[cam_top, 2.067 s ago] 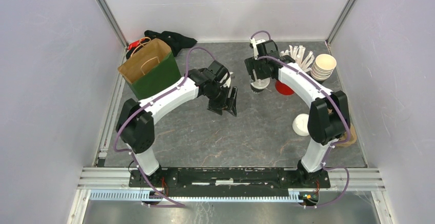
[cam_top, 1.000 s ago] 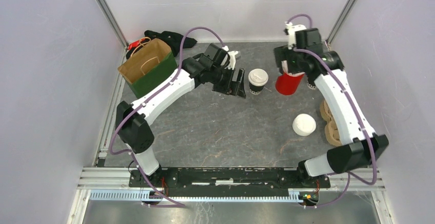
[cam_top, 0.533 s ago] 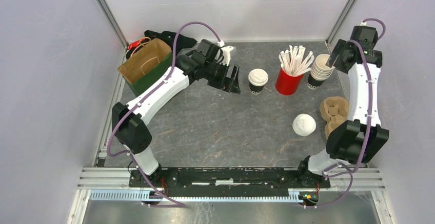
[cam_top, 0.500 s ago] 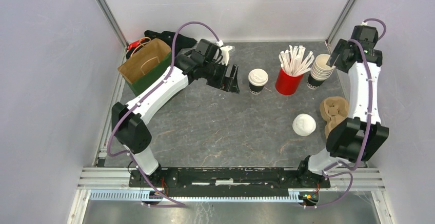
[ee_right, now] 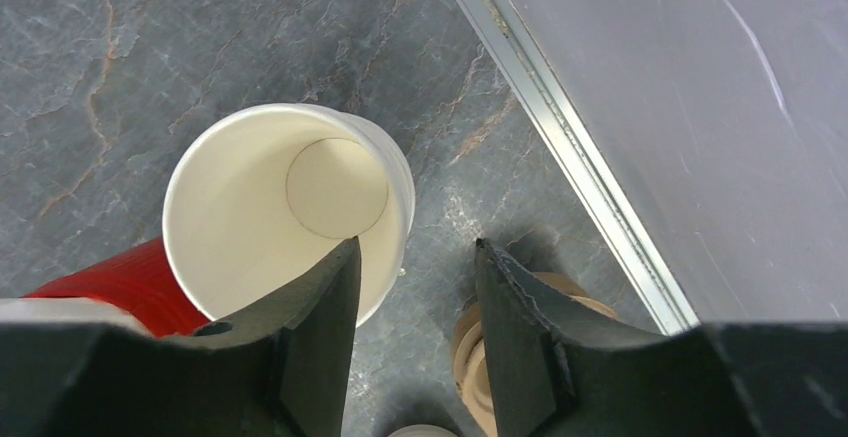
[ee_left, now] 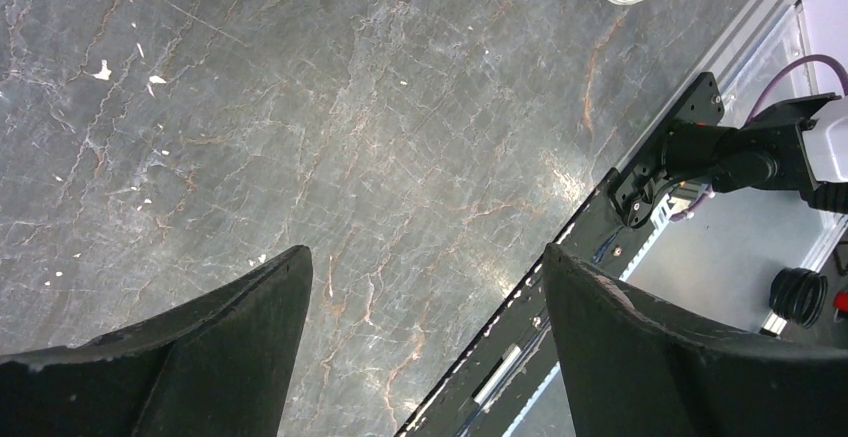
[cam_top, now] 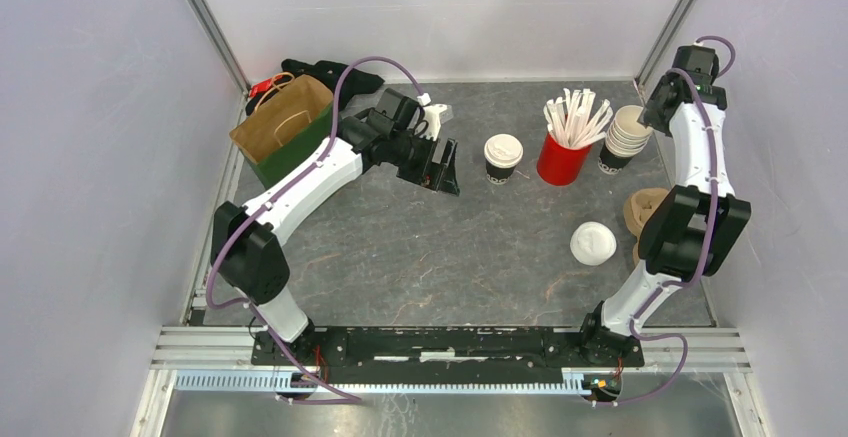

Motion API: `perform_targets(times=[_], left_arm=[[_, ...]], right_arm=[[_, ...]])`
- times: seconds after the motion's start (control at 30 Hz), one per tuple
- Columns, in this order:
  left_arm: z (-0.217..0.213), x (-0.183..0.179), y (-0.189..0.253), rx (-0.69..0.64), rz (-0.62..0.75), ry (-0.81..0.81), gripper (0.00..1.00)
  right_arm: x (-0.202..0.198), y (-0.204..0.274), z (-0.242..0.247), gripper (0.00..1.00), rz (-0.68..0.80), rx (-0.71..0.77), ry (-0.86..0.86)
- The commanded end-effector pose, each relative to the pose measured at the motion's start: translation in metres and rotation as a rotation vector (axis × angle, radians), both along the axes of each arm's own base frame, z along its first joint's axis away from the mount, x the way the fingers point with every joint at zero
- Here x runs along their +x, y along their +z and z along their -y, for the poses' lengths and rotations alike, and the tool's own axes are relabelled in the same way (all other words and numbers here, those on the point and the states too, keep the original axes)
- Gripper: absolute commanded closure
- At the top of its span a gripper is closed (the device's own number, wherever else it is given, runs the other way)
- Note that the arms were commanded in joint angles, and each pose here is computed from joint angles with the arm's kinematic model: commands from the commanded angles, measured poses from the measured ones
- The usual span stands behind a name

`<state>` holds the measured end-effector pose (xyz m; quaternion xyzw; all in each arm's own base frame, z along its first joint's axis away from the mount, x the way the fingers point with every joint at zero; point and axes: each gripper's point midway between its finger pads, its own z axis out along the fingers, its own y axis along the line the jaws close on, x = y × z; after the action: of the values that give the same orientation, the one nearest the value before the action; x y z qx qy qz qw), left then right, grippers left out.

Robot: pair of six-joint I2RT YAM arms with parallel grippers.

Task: Pack the takeout coffee

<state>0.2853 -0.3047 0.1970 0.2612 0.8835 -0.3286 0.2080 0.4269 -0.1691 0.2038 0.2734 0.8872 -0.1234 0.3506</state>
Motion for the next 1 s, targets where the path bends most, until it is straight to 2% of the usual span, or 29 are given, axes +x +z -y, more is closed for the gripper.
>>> perform_targets(times=[0.0, 0.2, 0.83, 0.97], left_arm=[[0.004, 0.003, 0.026, -0.051, 0.104, -0.055, 0.09], [0.007, 0.005, 0.021, -0.052, 0.083, -0.059, 0.09], [0.008, 0.011, 0.017, -0.066, 0.04, -0.045, 0.09], [0.01, 0.01, 0.017, -0.071, 0.037, -0.051, 0.09]], right_arm=[[0.013, 0.018, 0.011, 0.52, 0.068, -0.046, -0.027], [0.013, 0.004, 0.008, 0.68, 0.037, -0.025, -0.014], [0.019, 0.01, 0.009, 0.98, 0.026, -0.028, 0.005], [0.023, 0.014, 0.007, 1.0, 0.042, -0.021, 0.017]])
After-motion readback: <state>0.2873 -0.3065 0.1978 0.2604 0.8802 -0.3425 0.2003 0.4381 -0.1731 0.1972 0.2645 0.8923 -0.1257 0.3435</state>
